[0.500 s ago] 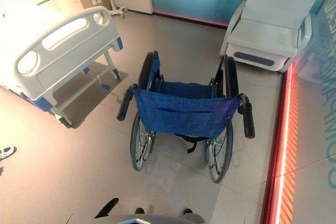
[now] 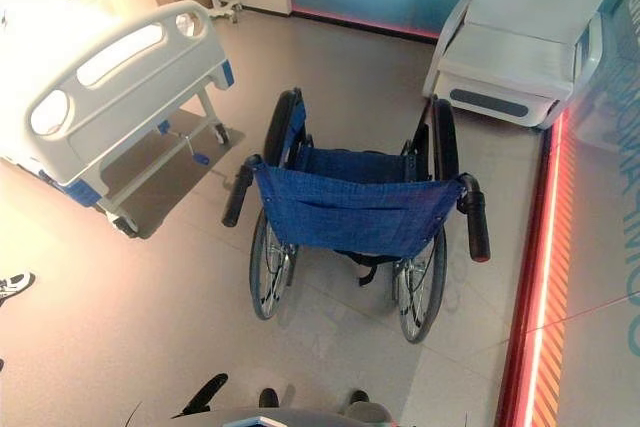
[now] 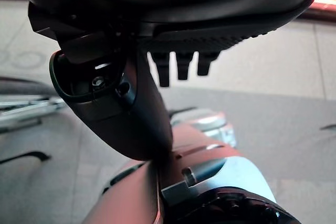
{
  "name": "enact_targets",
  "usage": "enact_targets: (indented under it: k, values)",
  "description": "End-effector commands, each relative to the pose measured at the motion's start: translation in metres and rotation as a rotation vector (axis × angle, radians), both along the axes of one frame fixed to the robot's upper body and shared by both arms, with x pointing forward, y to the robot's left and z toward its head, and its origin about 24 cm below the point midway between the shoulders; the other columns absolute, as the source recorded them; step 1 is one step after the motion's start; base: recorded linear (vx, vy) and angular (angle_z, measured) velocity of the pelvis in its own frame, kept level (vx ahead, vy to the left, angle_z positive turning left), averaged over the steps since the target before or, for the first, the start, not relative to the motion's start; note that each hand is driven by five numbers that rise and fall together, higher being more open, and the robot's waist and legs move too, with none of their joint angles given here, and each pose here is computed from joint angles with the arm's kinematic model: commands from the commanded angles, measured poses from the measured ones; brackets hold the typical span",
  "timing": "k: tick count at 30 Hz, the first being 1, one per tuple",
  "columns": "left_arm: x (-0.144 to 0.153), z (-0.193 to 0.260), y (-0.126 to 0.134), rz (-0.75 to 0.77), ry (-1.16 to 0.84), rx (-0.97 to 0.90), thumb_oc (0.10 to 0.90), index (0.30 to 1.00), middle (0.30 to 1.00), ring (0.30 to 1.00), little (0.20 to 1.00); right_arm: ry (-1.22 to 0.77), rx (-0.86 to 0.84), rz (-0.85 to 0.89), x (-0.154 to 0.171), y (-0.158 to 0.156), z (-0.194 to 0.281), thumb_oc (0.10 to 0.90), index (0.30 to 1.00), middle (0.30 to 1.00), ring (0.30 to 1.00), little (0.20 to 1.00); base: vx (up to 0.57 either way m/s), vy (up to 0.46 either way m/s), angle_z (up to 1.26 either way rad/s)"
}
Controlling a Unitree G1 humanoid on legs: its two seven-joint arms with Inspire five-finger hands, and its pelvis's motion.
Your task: Push the wheelchair next to the bed
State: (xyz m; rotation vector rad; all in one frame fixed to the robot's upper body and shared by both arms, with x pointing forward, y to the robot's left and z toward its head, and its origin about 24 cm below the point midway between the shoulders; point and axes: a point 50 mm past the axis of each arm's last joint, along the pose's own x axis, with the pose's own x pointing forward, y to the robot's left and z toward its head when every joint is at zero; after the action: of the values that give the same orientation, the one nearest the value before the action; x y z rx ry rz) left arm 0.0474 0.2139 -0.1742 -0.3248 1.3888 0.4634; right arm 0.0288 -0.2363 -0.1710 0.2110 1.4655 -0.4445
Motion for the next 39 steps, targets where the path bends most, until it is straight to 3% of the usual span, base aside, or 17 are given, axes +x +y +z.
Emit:
enact_targets:
  k: [1, 11, 17, 28, 39]
  values:
    - [0.017, -0.001, -0.013, -0.041, -0.007, -0.011, 0.800, 0.900, 0.900, 0.900, 0.900, 0.011, 0.053, 0.006, 0.014, 0.019, -0.003, 0.800, 0.900, 0.900, 0.900, 0.900, 0.00, 0.000, 0.00]
    - [0.018, 0.000, -0.008, -0.005, -0.026, -0.001, 0.800, 0.900, 0.900, 0.900, 0.900, 0.009, 0.039, 0.016, 0.015, 0.016, -0.002, 0.800, 0.900, 0.900, 0.900, 0.900, 0.00, 0.000, 0.00]
    - [0.034, 0.004, -0.004, 0.079, -0.144, -0.024, 0.800, 0.900, 0.900, 0.900, 0.900, -0.036, 0.013, 0.032, 0.025, 0.010, 0.000, 0.800, 0.900, 0.900, 0.900, 0.900, 0.00, 0.000, 0.00]
    - [0.103, 0.039, 0.012, 0.141, -0.509, -0.018, 0.800, 0.900, 0.900, 0.900, 0.900, -0.125, -0.072, -0.006, 0.047, -0.024, 0.014, 0.800, 0.900, 0.900, 0.900, 0.900, -0.04, 0.043, -0.01]
    - [0.172, 0.121, 0.007, 0.065, -0.883, -0.179, 0.800, 0.900, 0.900, 0.900, 0.900, -0.223, -0.127, -0.097, 0.066, -0.039, 0.027, 0.800, 0.900, 0.900, 0.900, 0.900, -0.01, 0.026, 0.00]
